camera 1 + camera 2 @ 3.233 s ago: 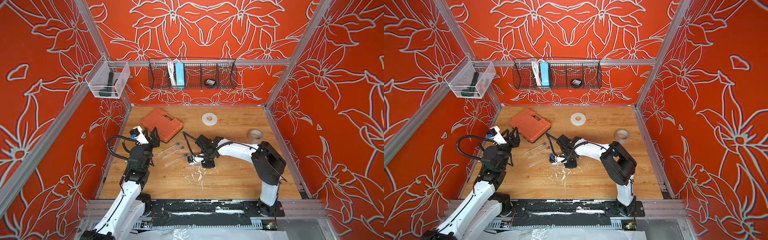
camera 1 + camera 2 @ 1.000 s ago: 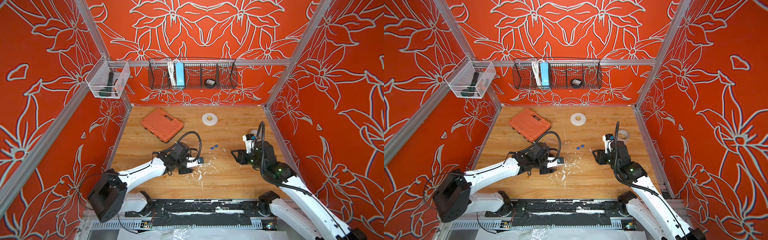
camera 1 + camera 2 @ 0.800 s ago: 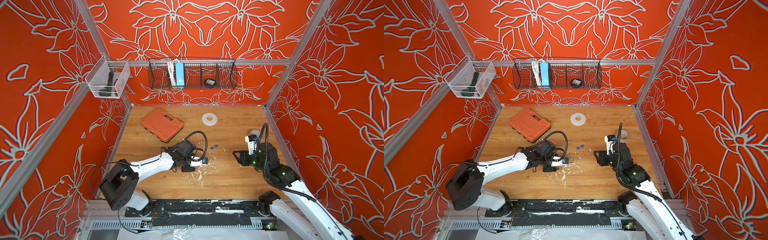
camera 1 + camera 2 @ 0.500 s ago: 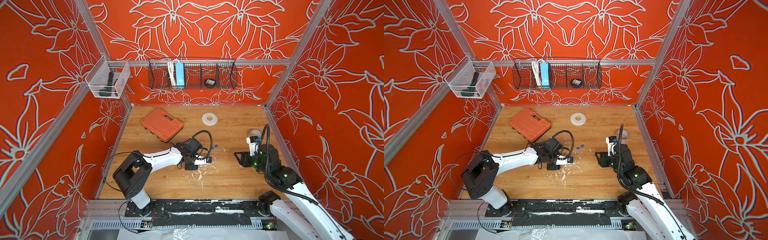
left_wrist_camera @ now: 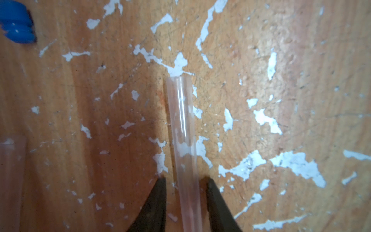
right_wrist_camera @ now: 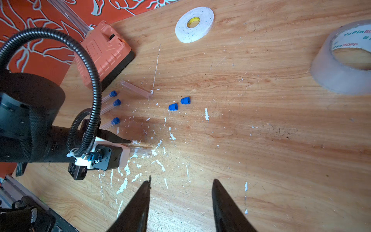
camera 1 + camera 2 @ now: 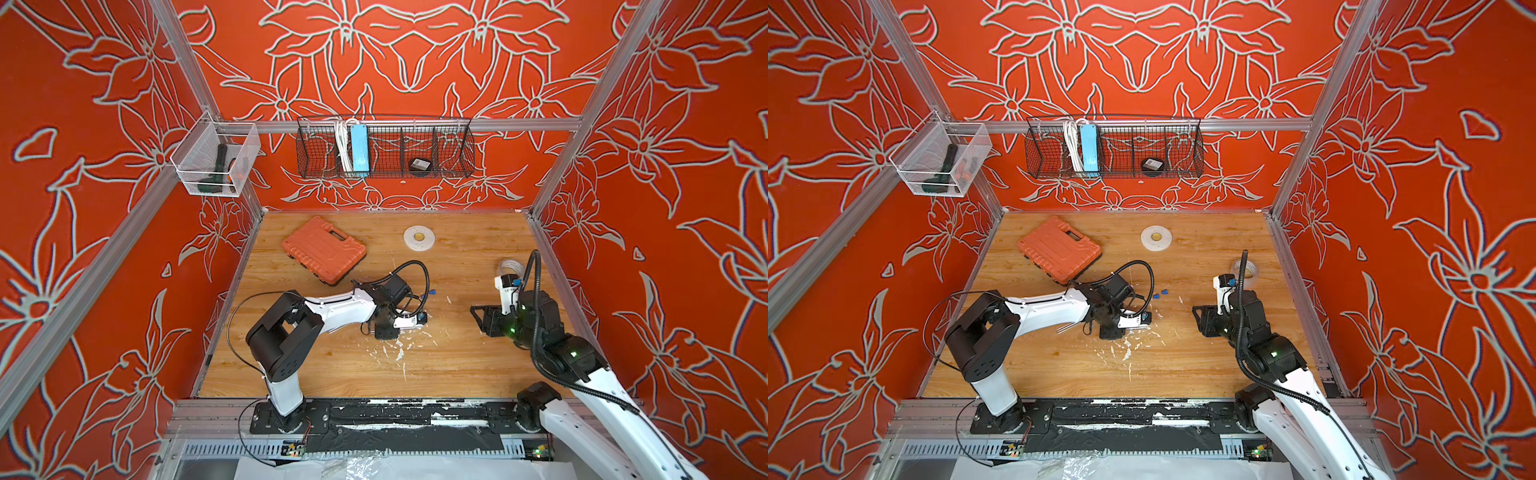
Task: Insert stoppers into test tubes
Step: Pick up the test tube at the center of the board.
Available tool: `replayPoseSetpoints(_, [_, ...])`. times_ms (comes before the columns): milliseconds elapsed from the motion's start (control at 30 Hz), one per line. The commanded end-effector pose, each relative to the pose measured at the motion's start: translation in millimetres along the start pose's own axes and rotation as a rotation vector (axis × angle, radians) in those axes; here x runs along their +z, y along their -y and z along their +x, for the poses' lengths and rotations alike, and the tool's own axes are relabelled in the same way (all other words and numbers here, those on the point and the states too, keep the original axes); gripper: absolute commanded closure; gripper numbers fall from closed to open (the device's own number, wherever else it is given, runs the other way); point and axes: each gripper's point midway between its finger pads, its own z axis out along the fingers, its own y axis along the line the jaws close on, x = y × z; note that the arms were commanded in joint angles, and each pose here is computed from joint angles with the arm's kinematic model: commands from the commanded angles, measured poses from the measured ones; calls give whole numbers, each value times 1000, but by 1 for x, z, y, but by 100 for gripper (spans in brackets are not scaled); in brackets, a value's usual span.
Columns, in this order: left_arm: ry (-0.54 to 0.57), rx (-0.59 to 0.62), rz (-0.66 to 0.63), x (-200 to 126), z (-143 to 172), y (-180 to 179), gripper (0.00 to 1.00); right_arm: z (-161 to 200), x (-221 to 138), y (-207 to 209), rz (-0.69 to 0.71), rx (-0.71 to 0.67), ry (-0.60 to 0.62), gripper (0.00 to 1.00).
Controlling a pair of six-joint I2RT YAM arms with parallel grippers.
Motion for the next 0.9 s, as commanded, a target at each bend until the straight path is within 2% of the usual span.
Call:
replayPoseSetpoints(0, [-48,-4,70,9,9,13,73,-2,-2,4,24,-4,13,50])
replayPoseSetpoints(167, [-65,-7,70,12,12,12,81,-1,-1,6,35,-5,8,50])
replayPoseSetpoints(433, [-29,-21,27,7,6,6,88,3,2,14,83,-10,-33,50])
replayPoseSetpoints(533, [19,-35,-23,-3,-1,-1,89,4,4,9,51,-6,-38,48])
replayPoseSetpoints(700, [161,-33,-129,-35,-19,-9,87,7,9,-13,-84,6,-44,45])
replayPoseSetpoints(867, [282,-40,-204,-61,-26,-6,88,5,11,-31,-186,65,-60,44])
